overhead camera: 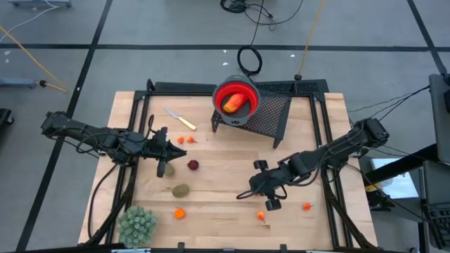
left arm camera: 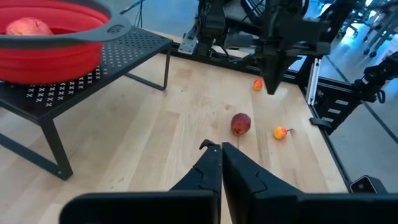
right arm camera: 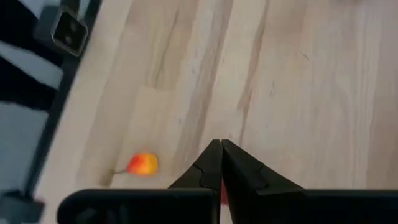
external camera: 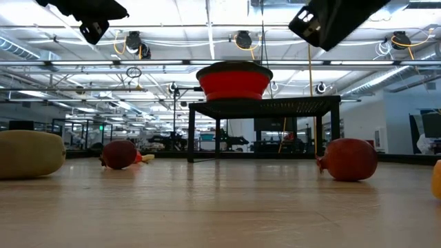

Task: Pick & Place Fruit
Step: Put the right pomegranate into the strainer bowl on the shelf

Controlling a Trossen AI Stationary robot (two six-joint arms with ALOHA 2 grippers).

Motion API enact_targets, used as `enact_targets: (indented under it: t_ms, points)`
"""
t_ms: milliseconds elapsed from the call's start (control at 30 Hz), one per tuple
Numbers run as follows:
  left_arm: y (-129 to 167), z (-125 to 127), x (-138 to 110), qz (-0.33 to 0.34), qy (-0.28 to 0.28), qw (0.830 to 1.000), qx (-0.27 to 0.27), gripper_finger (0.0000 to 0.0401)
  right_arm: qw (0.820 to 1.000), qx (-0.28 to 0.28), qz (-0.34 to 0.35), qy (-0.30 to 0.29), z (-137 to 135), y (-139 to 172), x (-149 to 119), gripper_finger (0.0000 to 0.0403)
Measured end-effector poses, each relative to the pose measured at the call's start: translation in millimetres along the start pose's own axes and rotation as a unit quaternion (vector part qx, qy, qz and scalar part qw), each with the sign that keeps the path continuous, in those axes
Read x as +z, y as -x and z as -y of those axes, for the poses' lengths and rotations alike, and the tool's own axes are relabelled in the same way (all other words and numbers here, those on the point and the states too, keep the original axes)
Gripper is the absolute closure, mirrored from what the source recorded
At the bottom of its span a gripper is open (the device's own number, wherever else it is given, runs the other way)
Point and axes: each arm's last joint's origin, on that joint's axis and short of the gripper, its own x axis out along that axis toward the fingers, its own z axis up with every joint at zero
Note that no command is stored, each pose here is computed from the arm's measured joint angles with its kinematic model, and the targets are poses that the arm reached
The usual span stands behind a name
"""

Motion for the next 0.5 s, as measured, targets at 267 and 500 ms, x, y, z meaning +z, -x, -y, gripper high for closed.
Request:
enact_targets:
  t_ms: [267,500]
  points:
    - [0.0,0.0,0.0,0.0,0.001,1.0,0.0,0.0383,1.0,-0.004,-0.023,0.016,1.1,-1.2,-5.4,0.0369]
    - [0.0,0.0,0.1,0.0,0.001,1.0,0.0,0.038,0.999,-0.004,-0.023,0.021,2.2,-6.4,-9.9,0.0289]
